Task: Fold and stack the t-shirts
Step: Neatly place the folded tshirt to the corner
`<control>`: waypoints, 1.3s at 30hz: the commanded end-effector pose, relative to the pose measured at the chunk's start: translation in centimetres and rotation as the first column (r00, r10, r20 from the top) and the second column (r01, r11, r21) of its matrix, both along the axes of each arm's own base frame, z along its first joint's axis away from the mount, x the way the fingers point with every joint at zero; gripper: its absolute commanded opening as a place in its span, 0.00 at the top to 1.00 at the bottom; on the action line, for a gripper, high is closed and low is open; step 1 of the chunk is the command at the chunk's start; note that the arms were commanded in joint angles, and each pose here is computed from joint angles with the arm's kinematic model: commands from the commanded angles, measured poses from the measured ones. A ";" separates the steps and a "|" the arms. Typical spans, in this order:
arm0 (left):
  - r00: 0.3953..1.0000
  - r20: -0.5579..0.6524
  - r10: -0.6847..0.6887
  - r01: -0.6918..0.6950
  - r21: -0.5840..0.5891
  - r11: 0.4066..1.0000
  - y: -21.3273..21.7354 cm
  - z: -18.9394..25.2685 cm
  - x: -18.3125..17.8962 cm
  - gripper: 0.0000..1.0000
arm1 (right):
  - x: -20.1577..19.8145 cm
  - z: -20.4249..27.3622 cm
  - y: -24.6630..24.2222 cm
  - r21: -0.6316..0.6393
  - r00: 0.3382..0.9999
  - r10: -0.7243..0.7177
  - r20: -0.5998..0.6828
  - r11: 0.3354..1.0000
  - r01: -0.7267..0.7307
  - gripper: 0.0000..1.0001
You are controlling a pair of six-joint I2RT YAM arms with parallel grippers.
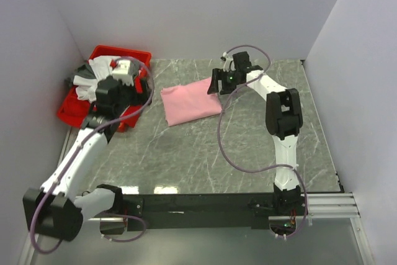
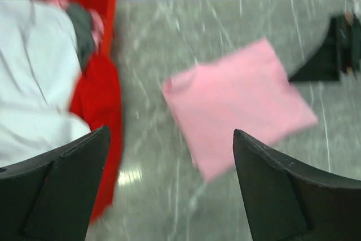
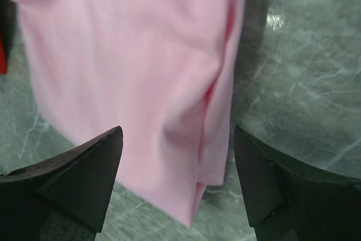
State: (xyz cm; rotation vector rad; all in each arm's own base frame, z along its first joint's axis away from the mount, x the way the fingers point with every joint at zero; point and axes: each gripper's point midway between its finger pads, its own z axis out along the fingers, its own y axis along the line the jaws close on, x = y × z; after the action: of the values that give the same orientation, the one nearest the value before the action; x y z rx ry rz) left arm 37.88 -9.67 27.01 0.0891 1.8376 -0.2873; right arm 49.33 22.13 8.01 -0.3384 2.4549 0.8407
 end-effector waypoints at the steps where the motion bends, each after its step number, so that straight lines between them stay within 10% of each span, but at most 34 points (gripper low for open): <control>1: 0.997 -0.031 -0.067 0.066 -0.052 0.996 -0.7 -1.6 -3.9 0.06 | 0.0 -2.5 0.3 -0.014 0.989 -0.081 -0.123 0.997 0.080 0.15; 7: 0.999 -0.023 -0.044 0.042 -0.090 0.995 0.1 -2.7 -7.3 0.05 | -0.2 -4.7 0.6 -0.045 0.981 -0.098 -0.169 0.995 0.091 0.21; 23: 0.996 -0.053 -0.073 0.067 -0.099 0.993 -0.2 -4.2 -8.2 0.06 | -1.6 -3.2 0.7 0.000 0.985 0.020 -0.171 1.000 -0.020 0.89; 32: 0.995 -0.041 -0.089 0.085 -0.104 0.991 -0.4 -4.3 -8.6 0.06 | 0.1 -1.8 -13.2 -0.173 0.983 -0.129 -0.134 0.979 0.105 0.96; 39: 0.993 -0.044 -0.107 0.102 -0.104 0.989 -0.7 -4.9 -8.8 0.06 | 0.1 -2.1 -28.4 -0.498 0.957 -0.289 -0.039 0.835 0.232 0.97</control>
State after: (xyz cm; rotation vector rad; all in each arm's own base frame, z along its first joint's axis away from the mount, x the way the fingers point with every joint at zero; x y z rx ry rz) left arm 29.11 -9.86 21.20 0.0865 1.9156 -0.4284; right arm 49.05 0.43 2.27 -0.0412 2.7466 0.4494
